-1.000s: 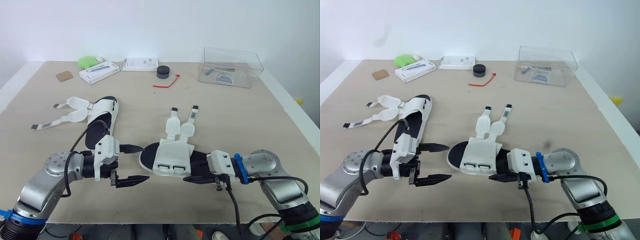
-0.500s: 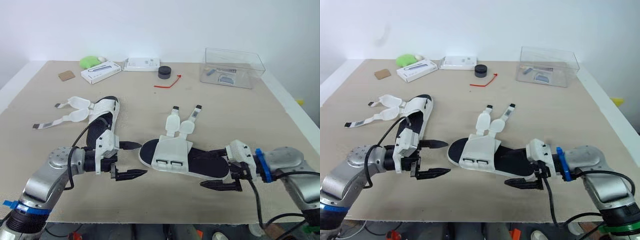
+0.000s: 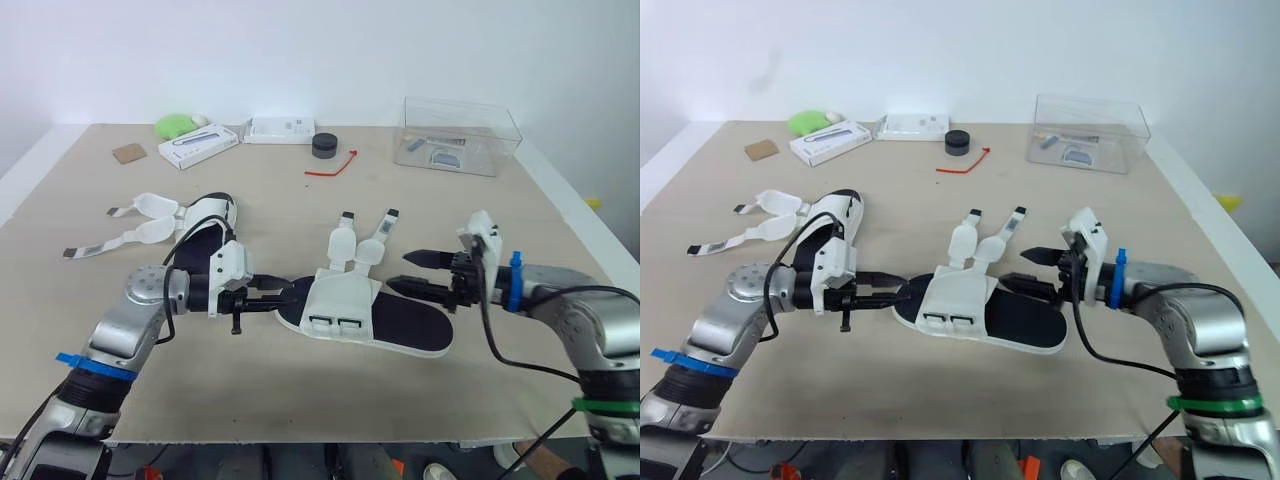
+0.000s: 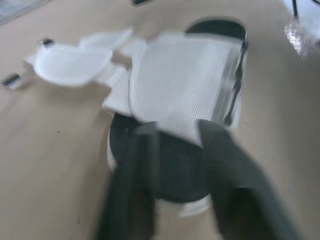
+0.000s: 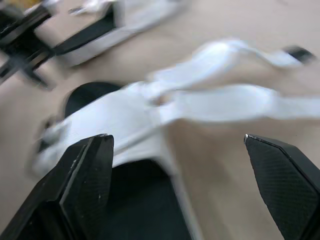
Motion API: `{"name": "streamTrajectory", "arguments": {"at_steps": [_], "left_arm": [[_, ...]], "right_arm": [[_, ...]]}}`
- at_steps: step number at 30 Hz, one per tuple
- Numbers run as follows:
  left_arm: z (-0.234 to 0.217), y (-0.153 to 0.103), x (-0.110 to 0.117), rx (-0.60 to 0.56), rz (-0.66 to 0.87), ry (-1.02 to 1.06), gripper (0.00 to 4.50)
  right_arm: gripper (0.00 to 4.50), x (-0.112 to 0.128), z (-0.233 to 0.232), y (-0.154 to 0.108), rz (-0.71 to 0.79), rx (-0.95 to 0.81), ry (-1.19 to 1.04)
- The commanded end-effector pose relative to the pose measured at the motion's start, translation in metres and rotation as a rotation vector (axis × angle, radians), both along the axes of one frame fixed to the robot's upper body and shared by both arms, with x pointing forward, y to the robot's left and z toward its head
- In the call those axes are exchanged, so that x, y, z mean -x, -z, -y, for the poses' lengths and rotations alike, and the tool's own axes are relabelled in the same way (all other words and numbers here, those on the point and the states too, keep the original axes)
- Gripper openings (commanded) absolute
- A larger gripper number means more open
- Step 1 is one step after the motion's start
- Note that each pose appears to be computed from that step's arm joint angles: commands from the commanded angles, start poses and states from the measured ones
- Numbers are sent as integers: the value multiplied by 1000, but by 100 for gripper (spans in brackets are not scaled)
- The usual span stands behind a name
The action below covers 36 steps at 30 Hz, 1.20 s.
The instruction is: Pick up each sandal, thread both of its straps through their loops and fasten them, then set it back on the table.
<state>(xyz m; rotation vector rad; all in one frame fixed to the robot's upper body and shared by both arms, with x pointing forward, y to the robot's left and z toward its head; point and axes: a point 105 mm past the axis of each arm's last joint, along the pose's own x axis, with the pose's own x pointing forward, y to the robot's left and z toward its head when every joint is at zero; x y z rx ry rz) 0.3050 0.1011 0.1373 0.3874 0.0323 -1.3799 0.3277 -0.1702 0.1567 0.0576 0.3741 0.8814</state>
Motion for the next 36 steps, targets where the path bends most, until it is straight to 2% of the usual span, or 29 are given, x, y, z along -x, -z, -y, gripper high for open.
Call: {"name": "streamTrajectory", "arguments": {"at_steps": [1, 9, 12, 15, 24, 32, 34, 36], "left_arm": [[0, -1, -4, -32, 40, 36, 2], [6, 11, 9, -74, -2, 132, 2], [11, 12, 12, -70, 5, 145, 2], [13, 11, 11, -69, 19, 145, 2], [16, 7, 11, -61, 37, 142, 2], [15, 9, 14, -54, 35, 125, 2], [15, 9, 14, -53, 35, 124, 0], [15, 9, 14, -53, 35, 122, 0]], "right_arm": [[450, -8, 2, -7, -77, -58, 73], [450, -22, -1, -5, -274, -189, 153], [450, -37, -11, -9, -392, -352, 164], [450, -47, -24, -10, -456, -403, 162], [450, -78, -29, 4, -512, -435, 271], [450, -98, -29, -5, -464, -463, 306], [408, -100, -29, -6, -457, -456, 303], [347, -101, -29, -6, -441, -441, 298]]}}
